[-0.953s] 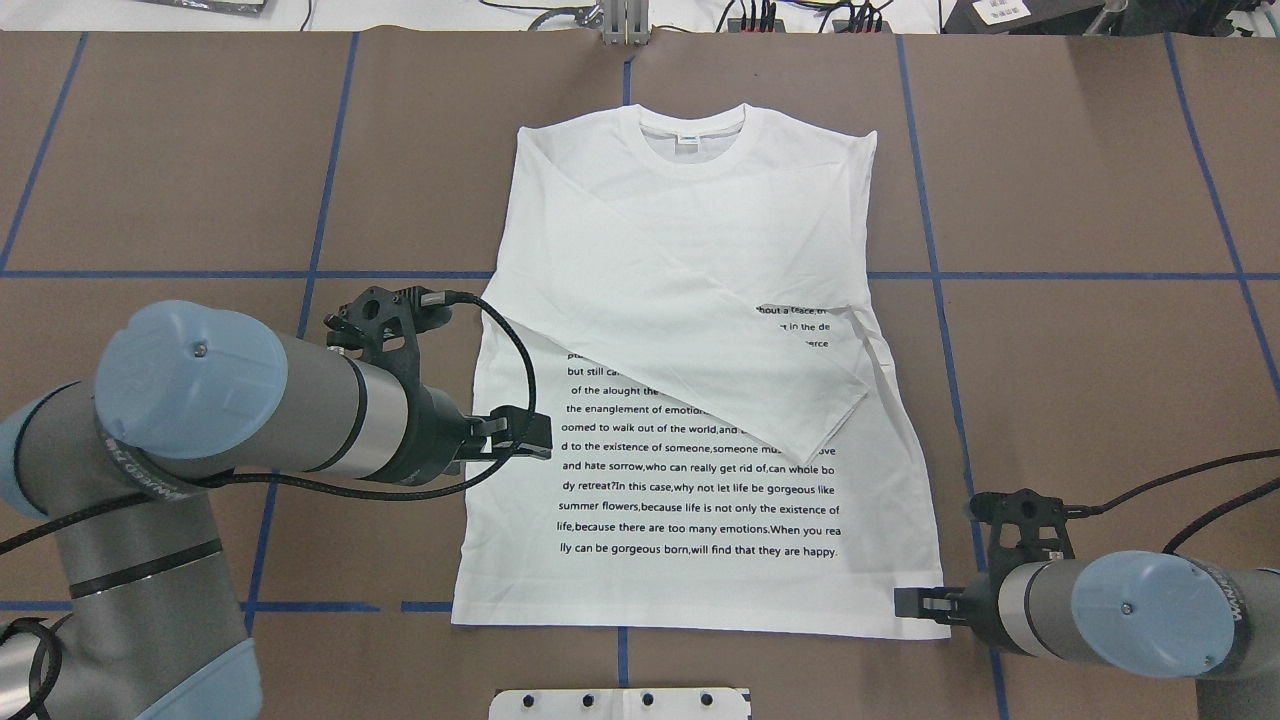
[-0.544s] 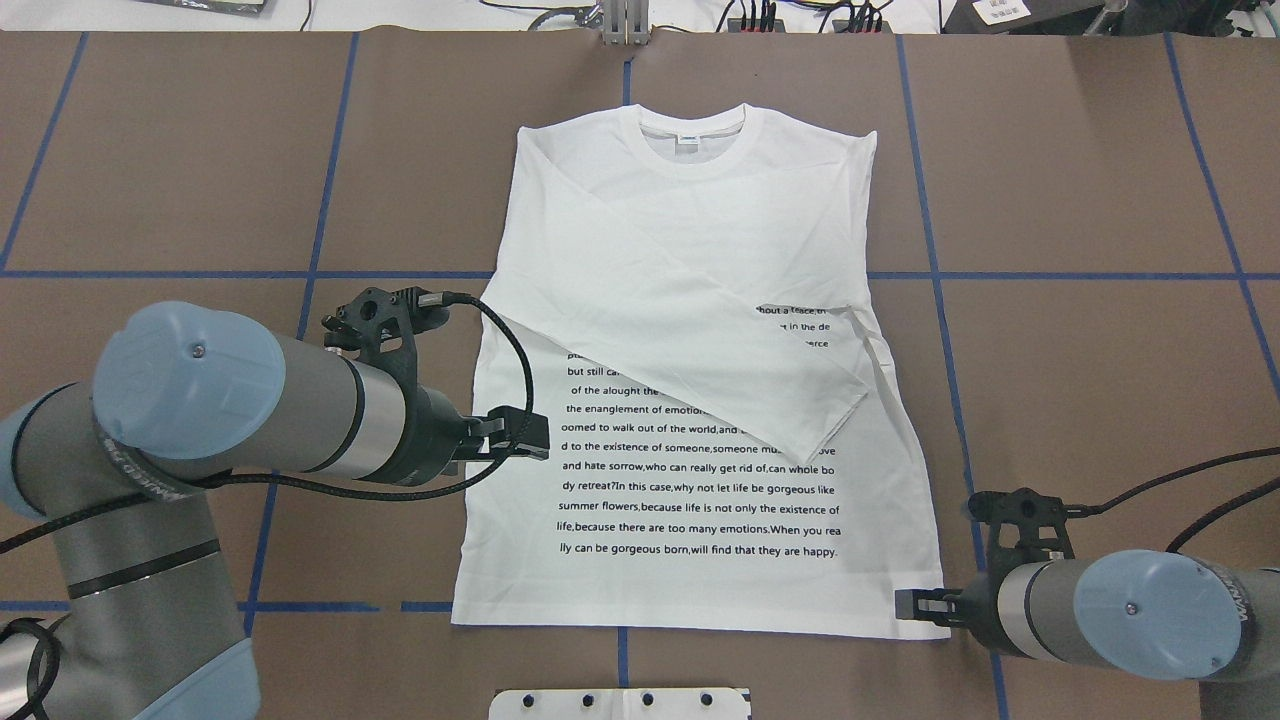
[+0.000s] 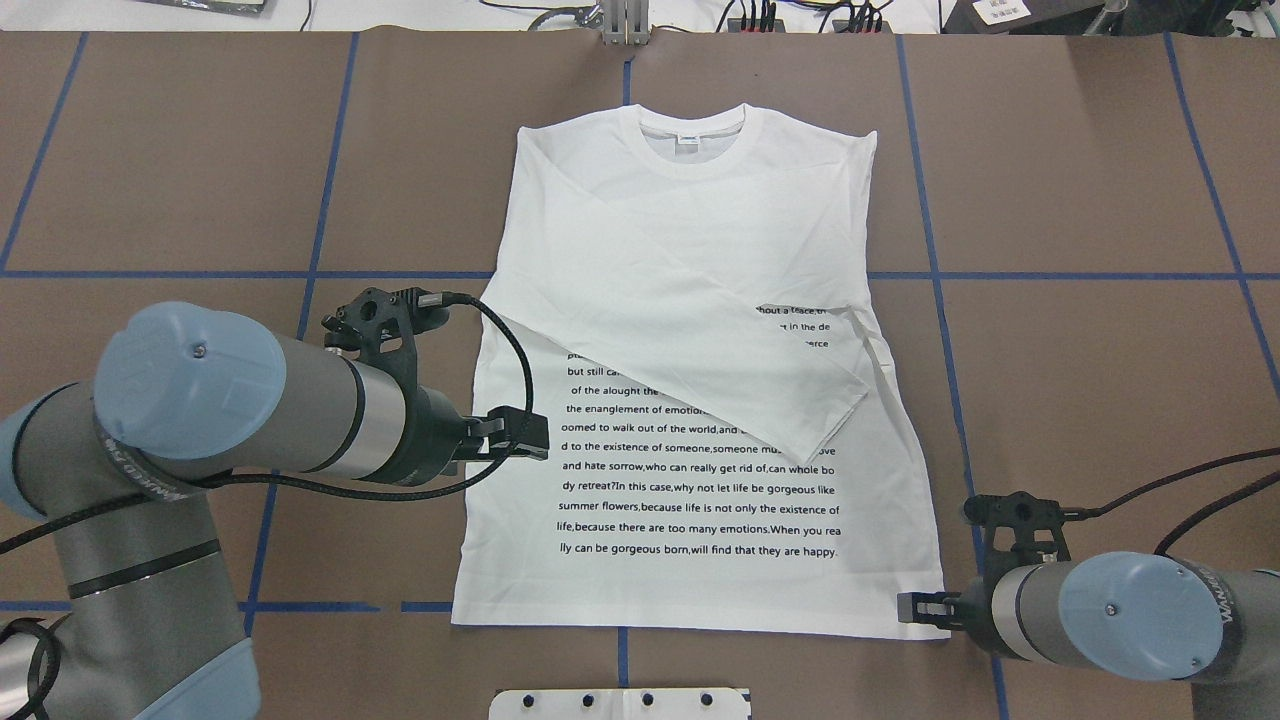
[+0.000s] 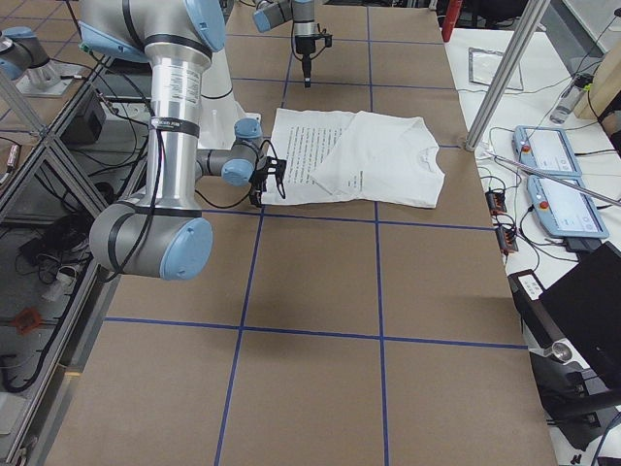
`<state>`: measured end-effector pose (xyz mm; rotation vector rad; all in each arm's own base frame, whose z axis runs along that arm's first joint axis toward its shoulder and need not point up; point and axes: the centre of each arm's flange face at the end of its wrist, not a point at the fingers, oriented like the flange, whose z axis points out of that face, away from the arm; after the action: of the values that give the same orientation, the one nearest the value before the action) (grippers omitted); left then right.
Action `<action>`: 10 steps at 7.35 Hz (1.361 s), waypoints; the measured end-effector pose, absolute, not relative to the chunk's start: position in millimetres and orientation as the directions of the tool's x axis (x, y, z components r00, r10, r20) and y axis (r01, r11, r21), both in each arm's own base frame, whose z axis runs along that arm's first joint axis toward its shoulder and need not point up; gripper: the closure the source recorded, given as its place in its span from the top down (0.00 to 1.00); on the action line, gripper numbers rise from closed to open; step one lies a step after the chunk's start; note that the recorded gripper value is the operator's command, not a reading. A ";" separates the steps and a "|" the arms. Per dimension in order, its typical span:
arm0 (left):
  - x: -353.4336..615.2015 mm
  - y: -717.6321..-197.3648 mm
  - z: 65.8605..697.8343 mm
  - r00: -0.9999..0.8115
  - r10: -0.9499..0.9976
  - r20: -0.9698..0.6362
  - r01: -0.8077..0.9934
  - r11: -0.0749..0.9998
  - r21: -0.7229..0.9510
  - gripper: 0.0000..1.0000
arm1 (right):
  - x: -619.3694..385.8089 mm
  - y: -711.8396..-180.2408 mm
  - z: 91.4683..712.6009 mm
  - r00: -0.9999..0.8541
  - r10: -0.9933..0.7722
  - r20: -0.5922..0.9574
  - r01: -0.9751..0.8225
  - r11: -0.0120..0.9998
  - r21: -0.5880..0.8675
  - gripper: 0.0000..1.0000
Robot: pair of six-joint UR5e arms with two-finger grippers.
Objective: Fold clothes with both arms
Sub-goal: 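Grasp both bottom hem corners with the left and right grippers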
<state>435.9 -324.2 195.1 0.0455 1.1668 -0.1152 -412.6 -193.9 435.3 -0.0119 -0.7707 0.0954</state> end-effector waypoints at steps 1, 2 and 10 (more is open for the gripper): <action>435.9 -324.1 195.1 0.388 -0.067 -0.919 0.114 0.993 -0.025 1.00 | -416.9 -193.1 435.0 0.715 0.088 0.693 -0.078 0.996 -0.046 0.62; 435.8 -324.0 195.0 0.388 -0.067 -0.919 0.114 0.993 -0.025 1.00 | -419.6 -193.4 433.5 0.717 0.089 0.692 -0.078 0.996 -0.047 0.48; 439.1 -324.4 198.0 0.394 -0.076 -0.916 0.115 0.993 -0.033 1.00 | -415.0 -196.7 428.0 0.713 0.100 0.694 -0.070 0.995 -0.072 0.00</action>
<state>439.1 -324.4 198.0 0.0376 1.1599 -0.1208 -415.0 -196.7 428.0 -0.0411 -0.7719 0.0946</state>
